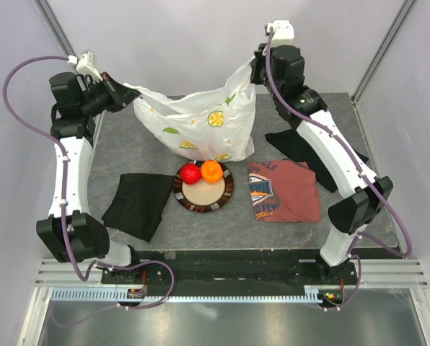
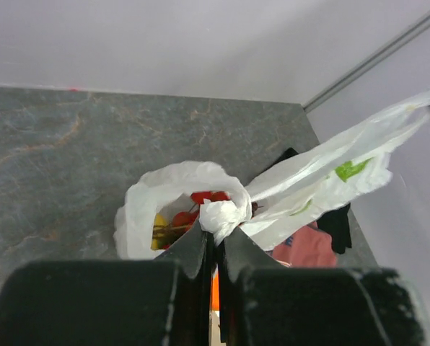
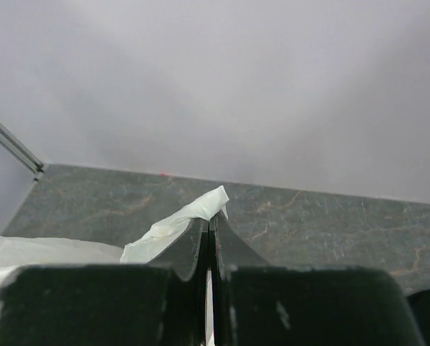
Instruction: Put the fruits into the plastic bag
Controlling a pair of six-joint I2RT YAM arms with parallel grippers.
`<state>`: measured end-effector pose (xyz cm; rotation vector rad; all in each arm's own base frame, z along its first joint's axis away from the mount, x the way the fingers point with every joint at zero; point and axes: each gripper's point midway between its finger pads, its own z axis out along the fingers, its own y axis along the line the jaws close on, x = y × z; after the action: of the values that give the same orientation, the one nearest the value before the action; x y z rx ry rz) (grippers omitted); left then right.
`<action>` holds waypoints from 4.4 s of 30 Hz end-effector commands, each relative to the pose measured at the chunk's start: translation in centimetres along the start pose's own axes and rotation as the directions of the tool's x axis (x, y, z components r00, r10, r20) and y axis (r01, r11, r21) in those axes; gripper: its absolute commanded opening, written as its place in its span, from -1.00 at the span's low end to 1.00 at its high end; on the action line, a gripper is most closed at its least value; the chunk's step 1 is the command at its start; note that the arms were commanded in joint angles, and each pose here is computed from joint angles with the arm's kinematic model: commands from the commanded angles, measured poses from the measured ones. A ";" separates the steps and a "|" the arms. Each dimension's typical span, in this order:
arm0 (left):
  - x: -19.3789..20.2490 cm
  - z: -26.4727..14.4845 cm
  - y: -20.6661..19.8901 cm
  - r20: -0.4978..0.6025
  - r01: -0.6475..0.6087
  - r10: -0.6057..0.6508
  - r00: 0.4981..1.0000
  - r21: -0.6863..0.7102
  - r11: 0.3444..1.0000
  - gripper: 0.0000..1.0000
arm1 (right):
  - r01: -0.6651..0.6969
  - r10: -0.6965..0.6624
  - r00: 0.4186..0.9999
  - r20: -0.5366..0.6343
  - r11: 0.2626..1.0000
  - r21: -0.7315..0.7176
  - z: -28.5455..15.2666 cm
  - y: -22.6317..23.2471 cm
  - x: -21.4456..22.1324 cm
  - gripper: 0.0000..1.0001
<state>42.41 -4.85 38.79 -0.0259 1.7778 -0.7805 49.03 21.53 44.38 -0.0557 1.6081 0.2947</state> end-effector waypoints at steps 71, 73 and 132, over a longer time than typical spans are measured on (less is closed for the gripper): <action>9.2 0.9 -0.4 -0.131 0.062 -0.051 0.990 0.077 0.995 -0.97 | 0.212 -0.350 0.745 -0.567 0.931 -0.297 -11.6 10.8 38.4 0.96; 9.1 0.9 -0.5 -0.129 0.060 -0.050 0.990 0.078 0.995 -0.97 | 0.213 -0.346 0.746 -0.569 0.934 -0.288 -11.3 10.8 38.5 0.96; 8.9 0.7 -0.2 -0.126 0.078 -0.067 0.990 0.084 0.993 -0.97 | 0.142 -0.191 0.979 -0.069 0.888 -0.437 -1.7 19.4 11.8 -0.14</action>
<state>39.67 -8.99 30.66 -0.0085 1.8891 -0.9274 37.16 41.68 39.04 -0.5606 1.5159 0.5932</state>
